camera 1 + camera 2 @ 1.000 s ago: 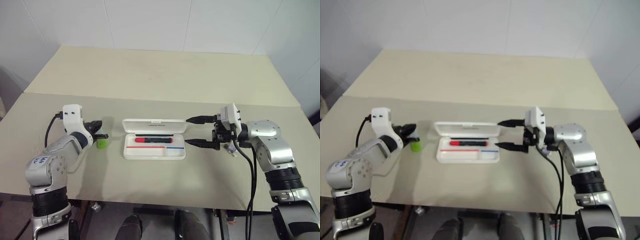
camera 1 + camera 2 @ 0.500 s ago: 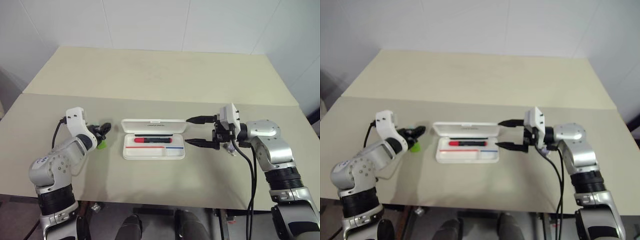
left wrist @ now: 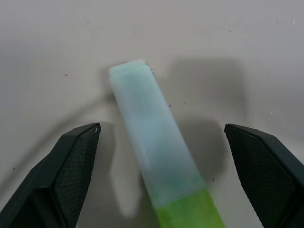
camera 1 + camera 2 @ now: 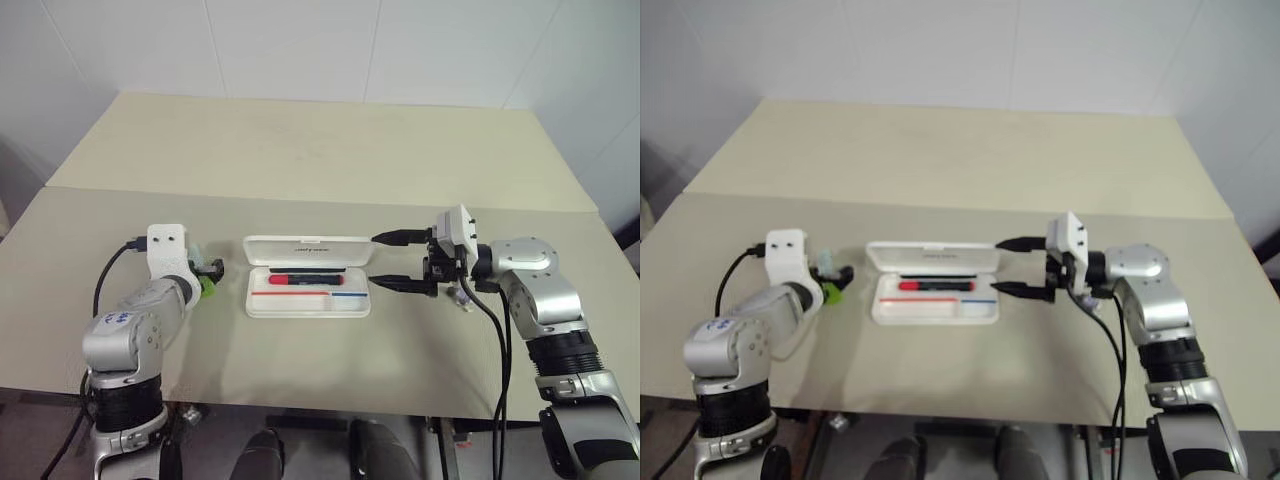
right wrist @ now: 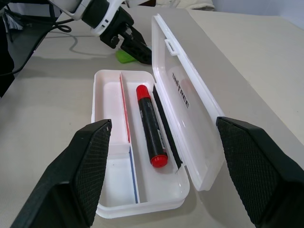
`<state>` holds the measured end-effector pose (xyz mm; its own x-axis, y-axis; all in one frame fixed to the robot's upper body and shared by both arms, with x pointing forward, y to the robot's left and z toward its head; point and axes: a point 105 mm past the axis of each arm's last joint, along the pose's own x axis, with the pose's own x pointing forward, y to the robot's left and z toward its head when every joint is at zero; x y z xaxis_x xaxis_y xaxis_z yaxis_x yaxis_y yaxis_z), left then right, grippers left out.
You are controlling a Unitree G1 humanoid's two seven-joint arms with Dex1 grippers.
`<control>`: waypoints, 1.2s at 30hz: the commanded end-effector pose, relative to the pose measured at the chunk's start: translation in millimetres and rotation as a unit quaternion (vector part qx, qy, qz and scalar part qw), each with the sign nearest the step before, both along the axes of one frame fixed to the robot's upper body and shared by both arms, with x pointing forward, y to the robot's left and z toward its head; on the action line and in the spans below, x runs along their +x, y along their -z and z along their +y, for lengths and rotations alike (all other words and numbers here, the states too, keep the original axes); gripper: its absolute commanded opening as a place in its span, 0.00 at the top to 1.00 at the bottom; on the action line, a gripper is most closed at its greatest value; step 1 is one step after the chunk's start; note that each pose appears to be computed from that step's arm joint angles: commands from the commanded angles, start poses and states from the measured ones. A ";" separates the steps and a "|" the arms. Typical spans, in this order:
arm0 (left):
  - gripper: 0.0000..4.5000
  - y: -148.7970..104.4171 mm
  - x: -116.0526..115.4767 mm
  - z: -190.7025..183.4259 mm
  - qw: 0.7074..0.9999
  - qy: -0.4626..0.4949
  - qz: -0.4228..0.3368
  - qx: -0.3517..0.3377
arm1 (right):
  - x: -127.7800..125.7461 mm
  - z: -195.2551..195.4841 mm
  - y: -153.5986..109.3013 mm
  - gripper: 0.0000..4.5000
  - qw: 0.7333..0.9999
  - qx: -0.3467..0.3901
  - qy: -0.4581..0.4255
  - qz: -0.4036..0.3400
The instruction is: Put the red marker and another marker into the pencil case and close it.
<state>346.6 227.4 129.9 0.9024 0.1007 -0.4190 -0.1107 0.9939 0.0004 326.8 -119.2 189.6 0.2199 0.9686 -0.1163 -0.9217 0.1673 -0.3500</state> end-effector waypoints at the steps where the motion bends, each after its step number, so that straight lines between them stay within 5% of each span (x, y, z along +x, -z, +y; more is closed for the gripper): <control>1: 0.01 -4.3 3.3 -1.3 1.000 -0.002 0.022 0.002 | -1.2 3.5 -7.6 0.00 1.000 0.002 -0.009 -0.019; 11: 0.01 -1.4 5.4 -1.5 0.999 -0.019 0.018 -0.029 | -2.5 -0.6 -6.8 0.00 1.000 -0.001 -0.003 -0.019; 23: 0.76 -5.2 2.0 0.9 0.998 -0.031 -0.016 -0.043 | -6.0 -9.2 -14.2 0.00 1.000 0.013 -0.001 -0.024; 29: 0.76 -11.0 2.0 3.2 0.998 -0.014 -0.037 -0.041 | -5.2 -10.7 -15.2 0.00 1.000 0.014 0.004 -0.027; 36: 0.76 -60.5 -1.0 5.5 0.987 0.094 -0.126 0.025 | -3.8 -22.0 -16.4 0.00 0.999 0.017 0.014 -0.025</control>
<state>349.3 238.7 158.9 0.9534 0.0098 -0.3017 -0.0128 0.9999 -0.0080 325.1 -130.5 193.3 0.2355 0.9660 -0.1069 -0.9182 0.1850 -0.3503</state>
